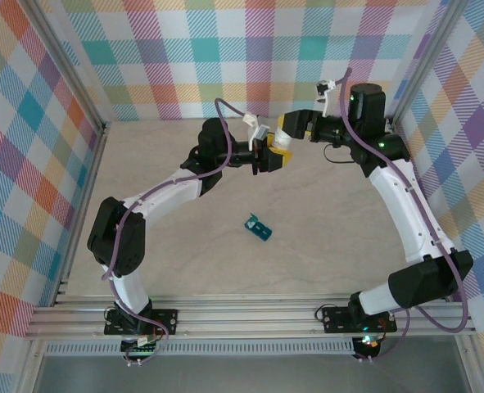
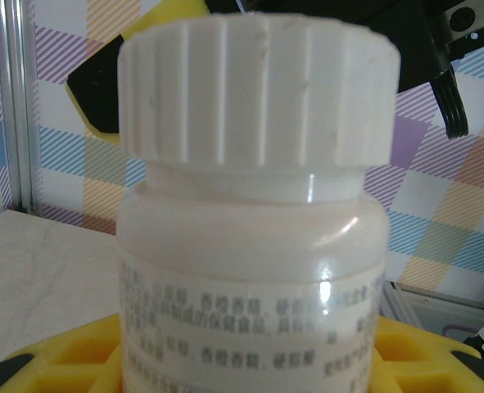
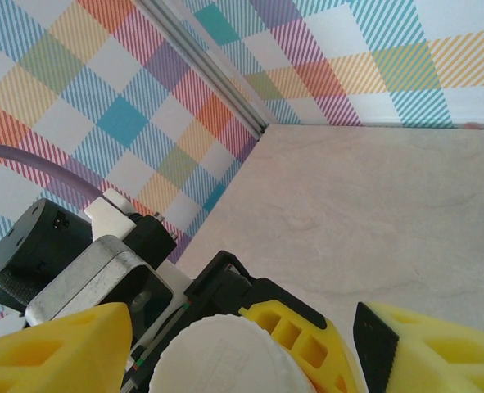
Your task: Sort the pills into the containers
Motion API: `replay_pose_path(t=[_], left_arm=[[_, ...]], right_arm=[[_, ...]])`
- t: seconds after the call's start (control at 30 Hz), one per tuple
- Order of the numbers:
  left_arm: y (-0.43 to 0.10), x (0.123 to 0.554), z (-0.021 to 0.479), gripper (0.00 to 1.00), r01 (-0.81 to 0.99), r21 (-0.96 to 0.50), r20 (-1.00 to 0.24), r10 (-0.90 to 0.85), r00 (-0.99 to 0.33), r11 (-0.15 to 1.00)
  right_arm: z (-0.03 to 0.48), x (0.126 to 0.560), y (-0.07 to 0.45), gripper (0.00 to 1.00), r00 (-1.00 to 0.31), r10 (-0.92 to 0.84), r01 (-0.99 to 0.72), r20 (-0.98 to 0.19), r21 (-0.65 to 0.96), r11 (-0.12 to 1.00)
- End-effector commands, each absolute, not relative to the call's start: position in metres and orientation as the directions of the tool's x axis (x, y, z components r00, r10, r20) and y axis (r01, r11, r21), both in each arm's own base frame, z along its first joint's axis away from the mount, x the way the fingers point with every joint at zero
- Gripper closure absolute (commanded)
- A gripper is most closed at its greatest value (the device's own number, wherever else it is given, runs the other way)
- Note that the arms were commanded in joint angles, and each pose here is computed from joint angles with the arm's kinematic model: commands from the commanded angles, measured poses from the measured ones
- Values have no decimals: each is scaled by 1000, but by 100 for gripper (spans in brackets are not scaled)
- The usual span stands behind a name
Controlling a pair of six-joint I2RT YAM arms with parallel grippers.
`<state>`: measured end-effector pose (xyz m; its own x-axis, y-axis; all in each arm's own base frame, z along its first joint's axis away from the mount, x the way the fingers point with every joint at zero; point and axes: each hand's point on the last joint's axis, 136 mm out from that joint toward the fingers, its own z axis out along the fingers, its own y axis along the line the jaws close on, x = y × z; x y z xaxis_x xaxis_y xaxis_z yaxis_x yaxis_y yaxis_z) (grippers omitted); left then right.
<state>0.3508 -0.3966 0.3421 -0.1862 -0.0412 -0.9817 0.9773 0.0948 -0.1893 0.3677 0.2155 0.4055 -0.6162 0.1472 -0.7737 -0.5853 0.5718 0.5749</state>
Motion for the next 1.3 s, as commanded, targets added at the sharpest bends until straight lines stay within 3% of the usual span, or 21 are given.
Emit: replay_pose_path(t=[0.0, 0.27, 0.53, 0.8, 1.1, 1.27], left_arm=[[-401, 347, 355, 100, 986, -154, -987, -64, -150, 64], [-400, 347, 353, 100, 986, -156, -986, -60, -153, 65], [-401, 347, 352, 100, 986, -156, -987, -60, -152, 67], [-400, 347, 351, 100, 986, -154, -987, -56, -150, 70], [-400, 348, 350, 100, 986, -151, -988, -54, -148, 74], [-400, 348, 349, 100, 986, -153, -987, -51, -150, 70]], right_arm=[[411, 366, 224, 30, -594, 116, -634, -796, 552, 542], [404, 362, 229, 34, -604, 91, -638, -792, 548, 541], [398, 359, 229, 46, -612, 73, -635, -788, 544, 548], [393, 357, 229, 47, -610, 59, -638, -790, 534, 554], [389, 358, 230, 64, -612, 49, -640, -790, 530, 557], [400, 357, 227, 68, -568, 38, -662, -822, 484, 573]])
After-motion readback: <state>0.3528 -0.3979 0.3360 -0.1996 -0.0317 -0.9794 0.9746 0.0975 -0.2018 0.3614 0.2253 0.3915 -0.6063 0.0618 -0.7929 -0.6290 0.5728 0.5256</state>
